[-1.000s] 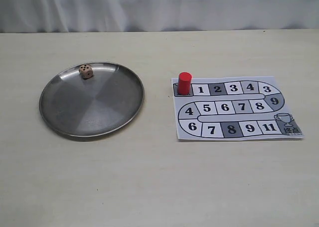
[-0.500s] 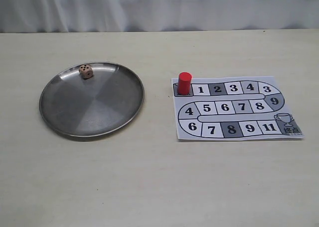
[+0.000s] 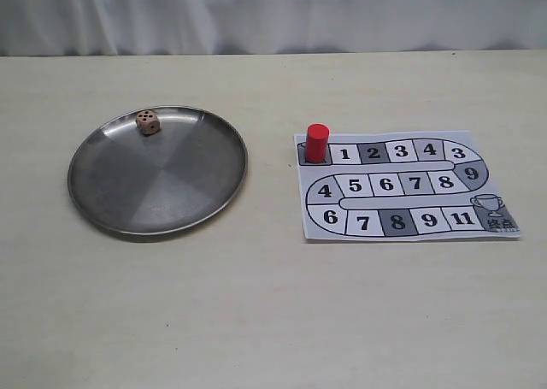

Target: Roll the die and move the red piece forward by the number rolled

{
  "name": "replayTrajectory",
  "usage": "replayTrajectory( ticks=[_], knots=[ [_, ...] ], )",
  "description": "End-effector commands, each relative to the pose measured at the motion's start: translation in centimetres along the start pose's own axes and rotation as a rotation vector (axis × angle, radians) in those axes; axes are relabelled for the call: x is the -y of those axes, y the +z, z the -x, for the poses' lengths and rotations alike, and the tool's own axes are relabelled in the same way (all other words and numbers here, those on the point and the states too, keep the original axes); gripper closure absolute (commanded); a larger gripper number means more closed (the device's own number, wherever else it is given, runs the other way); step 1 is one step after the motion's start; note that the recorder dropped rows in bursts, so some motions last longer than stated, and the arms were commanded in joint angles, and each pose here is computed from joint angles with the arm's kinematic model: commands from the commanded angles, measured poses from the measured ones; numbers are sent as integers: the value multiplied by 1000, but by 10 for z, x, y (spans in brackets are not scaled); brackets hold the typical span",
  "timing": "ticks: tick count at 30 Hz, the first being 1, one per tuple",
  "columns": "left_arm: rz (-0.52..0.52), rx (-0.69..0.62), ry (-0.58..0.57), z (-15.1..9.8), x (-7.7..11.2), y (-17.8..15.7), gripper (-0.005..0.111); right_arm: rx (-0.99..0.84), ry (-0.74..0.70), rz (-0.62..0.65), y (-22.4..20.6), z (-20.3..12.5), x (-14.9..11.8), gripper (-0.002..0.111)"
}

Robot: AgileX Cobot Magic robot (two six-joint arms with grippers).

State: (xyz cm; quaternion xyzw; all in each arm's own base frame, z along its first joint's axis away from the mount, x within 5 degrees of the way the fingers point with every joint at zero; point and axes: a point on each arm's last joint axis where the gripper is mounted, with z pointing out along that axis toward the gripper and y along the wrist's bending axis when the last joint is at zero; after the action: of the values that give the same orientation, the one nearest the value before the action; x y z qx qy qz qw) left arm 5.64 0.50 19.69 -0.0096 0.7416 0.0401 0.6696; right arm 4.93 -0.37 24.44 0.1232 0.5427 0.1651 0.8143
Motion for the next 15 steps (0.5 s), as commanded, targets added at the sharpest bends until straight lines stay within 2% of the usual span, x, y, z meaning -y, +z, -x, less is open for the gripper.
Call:
replayTrajectory(
  ticks=[1,11,15],
  knots=[
    [-5,13,1,1,0,0,107,-61,-129,98,5,0,-12,104],
    [-5,13,1,1,0,0,107,-493,-194,57,67,-31,-12,104],
    [-5,13,1,1,0,0,107,-681,-225,12,101,-57,-3,104]
  ],
)
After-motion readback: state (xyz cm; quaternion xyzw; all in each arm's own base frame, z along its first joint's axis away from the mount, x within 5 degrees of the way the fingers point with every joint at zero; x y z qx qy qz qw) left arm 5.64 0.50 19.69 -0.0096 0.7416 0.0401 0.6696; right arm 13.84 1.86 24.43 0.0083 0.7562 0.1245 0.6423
